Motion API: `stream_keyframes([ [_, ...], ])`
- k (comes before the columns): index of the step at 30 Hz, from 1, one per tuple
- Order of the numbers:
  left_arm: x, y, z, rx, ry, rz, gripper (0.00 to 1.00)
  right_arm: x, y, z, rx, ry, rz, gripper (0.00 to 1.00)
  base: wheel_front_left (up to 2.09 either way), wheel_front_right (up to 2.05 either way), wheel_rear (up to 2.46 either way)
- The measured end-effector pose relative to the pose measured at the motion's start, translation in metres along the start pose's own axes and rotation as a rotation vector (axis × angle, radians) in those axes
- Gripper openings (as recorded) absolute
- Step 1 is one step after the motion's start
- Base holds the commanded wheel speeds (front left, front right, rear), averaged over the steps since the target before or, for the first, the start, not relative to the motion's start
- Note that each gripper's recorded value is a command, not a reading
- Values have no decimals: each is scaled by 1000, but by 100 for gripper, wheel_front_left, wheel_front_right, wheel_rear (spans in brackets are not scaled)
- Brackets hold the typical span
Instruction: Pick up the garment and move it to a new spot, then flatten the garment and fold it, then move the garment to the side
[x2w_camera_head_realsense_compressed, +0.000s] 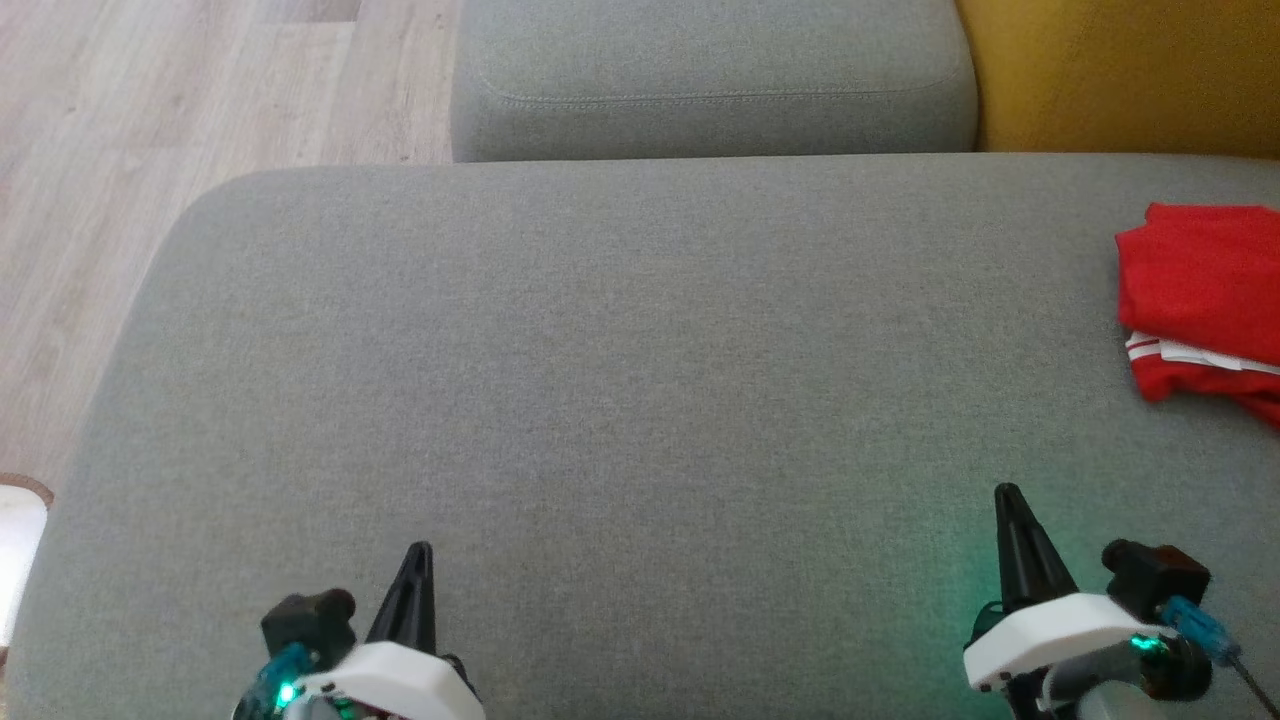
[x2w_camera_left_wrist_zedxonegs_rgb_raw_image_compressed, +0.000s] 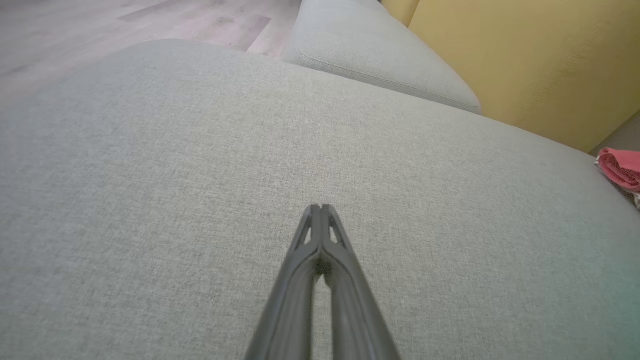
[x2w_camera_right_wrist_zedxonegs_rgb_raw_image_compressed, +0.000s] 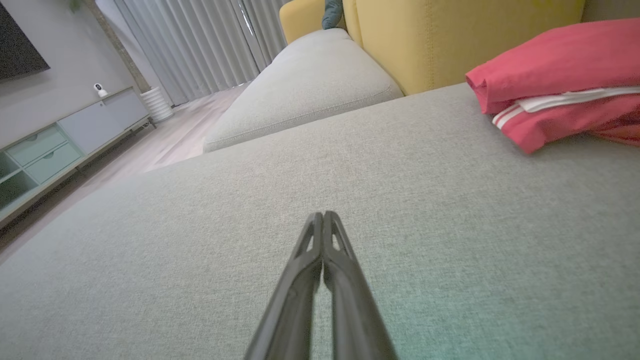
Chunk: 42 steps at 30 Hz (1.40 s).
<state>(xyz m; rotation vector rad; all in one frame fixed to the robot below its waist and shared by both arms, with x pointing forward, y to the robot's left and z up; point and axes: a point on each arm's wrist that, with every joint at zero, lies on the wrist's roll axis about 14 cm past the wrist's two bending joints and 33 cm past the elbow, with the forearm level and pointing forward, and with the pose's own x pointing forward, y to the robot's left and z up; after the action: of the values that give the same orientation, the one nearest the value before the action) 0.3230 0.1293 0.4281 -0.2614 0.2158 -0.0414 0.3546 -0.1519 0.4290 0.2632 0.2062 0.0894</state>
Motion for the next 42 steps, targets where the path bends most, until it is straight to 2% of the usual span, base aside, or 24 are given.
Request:
stream_keyframes([
  [42,14,21,12,-490,26,56,0,1,-23,17,484,-39,-96,0,0,0,0],
])
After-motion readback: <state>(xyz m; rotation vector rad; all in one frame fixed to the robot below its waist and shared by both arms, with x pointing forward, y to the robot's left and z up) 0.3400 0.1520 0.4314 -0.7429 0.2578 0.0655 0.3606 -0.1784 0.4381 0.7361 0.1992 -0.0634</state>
